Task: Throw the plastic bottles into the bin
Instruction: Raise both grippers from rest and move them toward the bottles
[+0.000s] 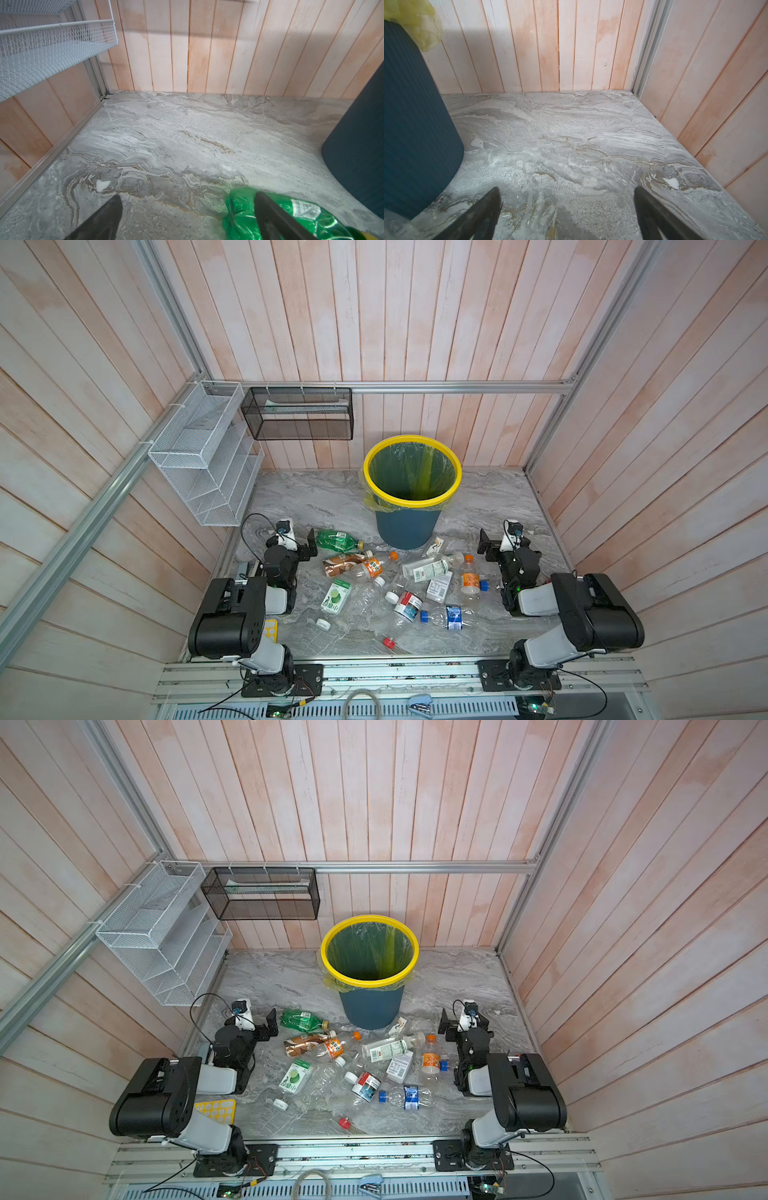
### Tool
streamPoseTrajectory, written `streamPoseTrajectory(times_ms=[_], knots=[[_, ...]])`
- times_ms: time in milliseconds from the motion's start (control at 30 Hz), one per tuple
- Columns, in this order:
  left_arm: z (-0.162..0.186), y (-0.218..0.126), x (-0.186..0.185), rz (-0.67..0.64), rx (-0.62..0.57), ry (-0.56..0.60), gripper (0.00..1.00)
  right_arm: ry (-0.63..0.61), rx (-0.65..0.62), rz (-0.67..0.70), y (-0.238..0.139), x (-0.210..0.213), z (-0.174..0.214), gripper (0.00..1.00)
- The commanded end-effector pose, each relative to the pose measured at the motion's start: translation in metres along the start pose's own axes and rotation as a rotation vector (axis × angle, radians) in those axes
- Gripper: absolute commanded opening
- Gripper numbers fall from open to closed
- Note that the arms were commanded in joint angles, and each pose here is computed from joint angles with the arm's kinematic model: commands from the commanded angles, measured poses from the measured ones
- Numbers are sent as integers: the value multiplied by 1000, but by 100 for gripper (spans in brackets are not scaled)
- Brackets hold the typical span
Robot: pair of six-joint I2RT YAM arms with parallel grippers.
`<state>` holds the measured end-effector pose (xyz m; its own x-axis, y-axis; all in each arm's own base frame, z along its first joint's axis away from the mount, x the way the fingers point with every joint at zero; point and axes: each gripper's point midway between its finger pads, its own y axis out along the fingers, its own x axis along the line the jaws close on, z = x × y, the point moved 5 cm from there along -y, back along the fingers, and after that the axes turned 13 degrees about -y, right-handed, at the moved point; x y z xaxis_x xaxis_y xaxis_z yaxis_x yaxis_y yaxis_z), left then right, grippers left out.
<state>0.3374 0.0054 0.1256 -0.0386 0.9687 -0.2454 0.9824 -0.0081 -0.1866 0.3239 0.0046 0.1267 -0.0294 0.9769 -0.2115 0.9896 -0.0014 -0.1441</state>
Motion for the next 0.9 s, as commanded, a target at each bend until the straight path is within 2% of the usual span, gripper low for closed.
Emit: streamPoseTrajectory(times_ms=[0,867], knots=[[-9,1,-3,7,-35,11,100,0,-29,4,2,-2,-7,100],[-8,1,-3,13,-33,7,100,0,-31,3,2,-2,-8,100]])
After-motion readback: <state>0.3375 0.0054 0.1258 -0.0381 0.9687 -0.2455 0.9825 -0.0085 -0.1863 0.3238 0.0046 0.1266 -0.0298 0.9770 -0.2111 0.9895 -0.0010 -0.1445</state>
